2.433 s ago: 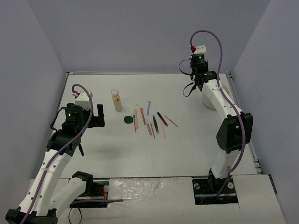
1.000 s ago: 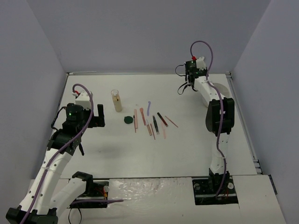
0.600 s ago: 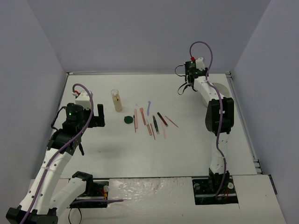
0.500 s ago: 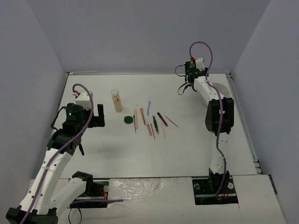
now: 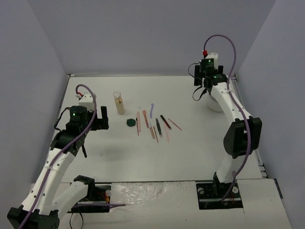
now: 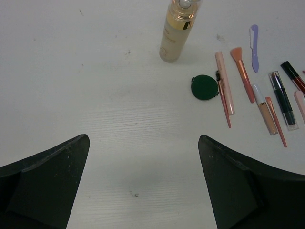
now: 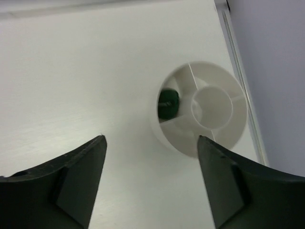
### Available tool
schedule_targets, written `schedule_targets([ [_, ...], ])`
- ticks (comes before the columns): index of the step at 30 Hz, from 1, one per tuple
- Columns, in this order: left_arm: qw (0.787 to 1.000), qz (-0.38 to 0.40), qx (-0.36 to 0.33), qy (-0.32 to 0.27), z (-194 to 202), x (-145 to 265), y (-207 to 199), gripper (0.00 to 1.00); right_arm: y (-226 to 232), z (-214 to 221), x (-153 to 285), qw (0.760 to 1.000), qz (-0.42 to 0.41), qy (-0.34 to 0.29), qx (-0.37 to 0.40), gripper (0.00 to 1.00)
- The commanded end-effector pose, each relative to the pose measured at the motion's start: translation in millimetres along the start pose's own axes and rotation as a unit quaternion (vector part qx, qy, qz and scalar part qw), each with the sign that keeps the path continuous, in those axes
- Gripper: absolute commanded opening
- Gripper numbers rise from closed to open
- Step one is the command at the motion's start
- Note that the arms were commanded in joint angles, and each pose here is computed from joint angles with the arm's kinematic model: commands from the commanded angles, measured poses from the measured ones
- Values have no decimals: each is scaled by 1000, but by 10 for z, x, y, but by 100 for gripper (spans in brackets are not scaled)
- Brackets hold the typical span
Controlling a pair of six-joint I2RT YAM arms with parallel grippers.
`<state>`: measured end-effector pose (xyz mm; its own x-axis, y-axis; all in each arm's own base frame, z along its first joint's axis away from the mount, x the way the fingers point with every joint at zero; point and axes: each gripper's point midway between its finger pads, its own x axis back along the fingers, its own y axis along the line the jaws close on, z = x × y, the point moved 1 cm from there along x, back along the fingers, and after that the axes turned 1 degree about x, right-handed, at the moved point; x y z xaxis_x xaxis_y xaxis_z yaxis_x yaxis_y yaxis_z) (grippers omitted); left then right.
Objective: Organize the makeup
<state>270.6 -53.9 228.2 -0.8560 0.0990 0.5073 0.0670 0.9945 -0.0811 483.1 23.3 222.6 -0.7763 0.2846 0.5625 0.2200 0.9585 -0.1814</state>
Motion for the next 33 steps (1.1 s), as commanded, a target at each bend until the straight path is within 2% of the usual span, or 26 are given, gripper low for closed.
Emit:
schedule_targets([
  [1, 999, 17, 41, 8, -118, -56, -121, 97, 130, -408, 892, 979, -152, -113, -73, 84],
  [6, 995, 45, 73, 51, -1, -201, -303, 93, 208, -319, 1578, 943, -263, -174, -102, 88],
  [7, 994, 50, 82, 54, 15, -243, -335, 92, 227, -162, 1600, 941, -274, -167, -105, 89],
  [8, 992, 57, 98, 63, 64, -328, -388, 90, 201, -244, 1814, 927, -295, -201, -113, 89],
  [15, 978, 67, 177, 86, 304, -848, -623, 81, 126, 79, 2127, 908, -325, -231, -129, 90],
  [22, 976, 42, 209, 45, 360, -1293, -691, 66, 202, 213, 2260, 894, -358, -236, -128, 91],
  [26, 975, 35, 218, -10, 334, -1452, -633, 54, 227, 256, 2323, 890, -366, -241, -122, 91],
  [33, 976, 51, 209, -20, 499, -1648, -666, 53, 251, 315, 2363, 889, -370, -246, -111, 92],
])
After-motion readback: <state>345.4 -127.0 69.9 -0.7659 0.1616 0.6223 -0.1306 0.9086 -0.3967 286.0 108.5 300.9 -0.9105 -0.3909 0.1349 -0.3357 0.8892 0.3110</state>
